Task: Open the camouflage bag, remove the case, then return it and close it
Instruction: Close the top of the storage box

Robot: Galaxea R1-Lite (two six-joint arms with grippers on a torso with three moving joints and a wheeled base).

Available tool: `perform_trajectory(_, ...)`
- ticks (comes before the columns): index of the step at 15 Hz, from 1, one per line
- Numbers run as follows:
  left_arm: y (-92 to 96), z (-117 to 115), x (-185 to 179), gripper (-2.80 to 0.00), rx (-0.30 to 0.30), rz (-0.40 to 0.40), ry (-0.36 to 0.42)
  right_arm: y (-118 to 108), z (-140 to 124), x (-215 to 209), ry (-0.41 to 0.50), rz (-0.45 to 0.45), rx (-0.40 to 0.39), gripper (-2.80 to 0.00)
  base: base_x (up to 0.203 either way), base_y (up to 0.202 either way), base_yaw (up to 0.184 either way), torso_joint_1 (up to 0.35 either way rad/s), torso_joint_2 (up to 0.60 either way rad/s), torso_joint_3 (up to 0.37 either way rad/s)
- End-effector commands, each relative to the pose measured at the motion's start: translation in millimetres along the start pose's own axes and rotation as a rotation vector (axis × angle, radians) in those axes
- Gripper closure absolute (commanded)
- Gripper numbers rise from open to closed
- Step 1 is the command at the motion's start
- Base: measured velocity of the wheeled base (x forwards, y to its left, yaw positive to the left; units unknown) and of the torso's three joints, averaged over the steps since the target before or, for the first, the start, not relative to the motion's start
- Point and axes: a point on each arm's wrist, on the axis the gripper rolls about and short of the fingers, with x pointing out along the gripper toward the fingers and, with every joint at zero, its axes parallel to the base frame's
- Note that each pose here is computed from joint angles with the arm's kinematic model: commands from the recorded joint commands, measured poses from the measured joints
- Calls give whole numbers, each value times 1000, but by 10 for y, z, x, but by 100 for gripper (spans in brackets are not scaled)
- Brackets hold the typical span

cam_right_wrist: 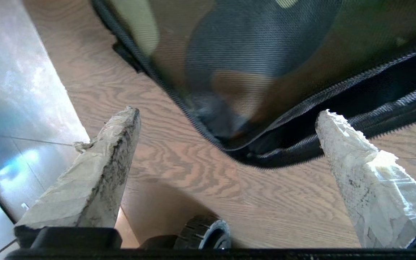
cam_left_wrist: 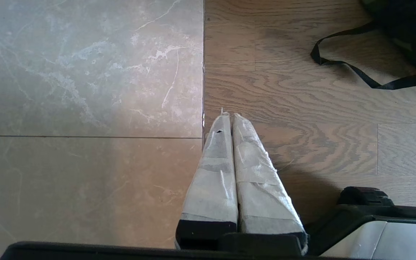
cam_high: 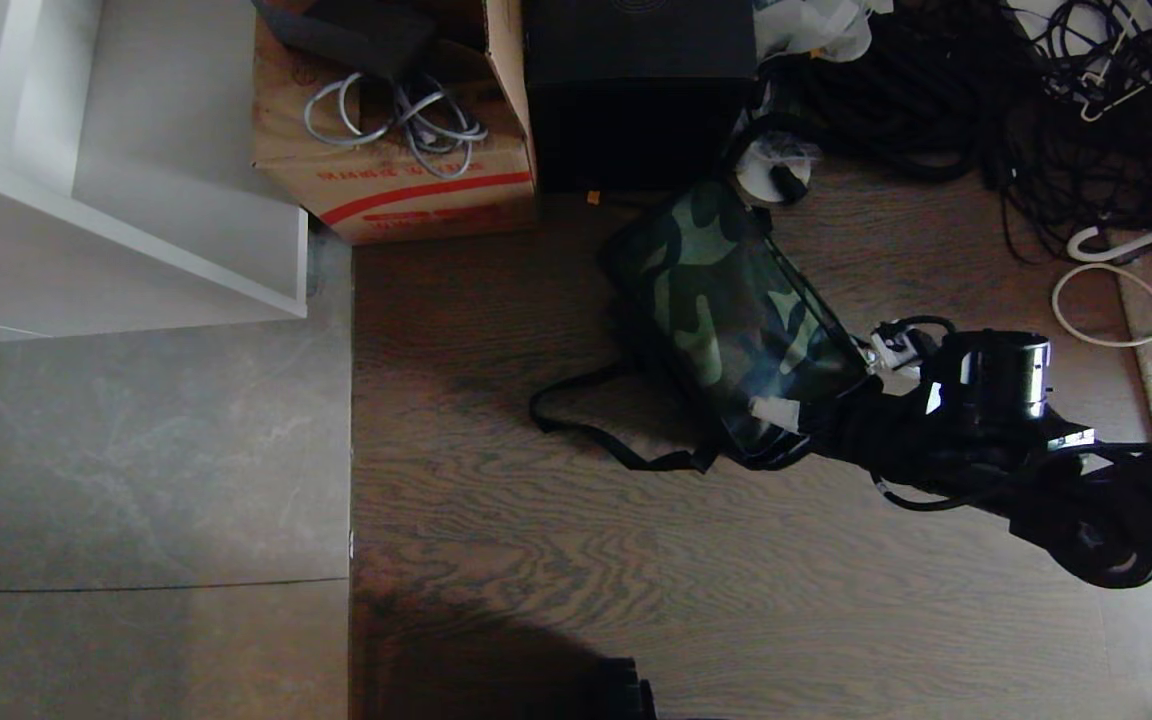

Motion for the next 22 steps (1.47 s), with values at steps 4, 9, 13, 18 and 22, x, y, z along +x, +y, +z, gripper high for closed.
perform_trajectory(4,0,0,0,0,0,1,-1,-92,-31,118,37,-23,11,-280,0,0,0,0,0,0)
perform_trajectory(9,0,0,0,0,0,1,-1,-119,-33,231,37,-28,19,-280,0,0,0,0,0,0)
perform_trajectory(13,0,0,0,0,0,1,-1,-130,-7,307,30,-27,43,-280,0,0,0,0,0,0)
perform_trajectory(18,0,0,0,0,0,0,-1,-172,-41,243,115,-69,83,-280,0,0,0,0,0,0)
perform_trajectory(22,0,0,0,0,0,1,-1,-138,125,344,24,-46,121,-280,0,0,0,0,0,0)
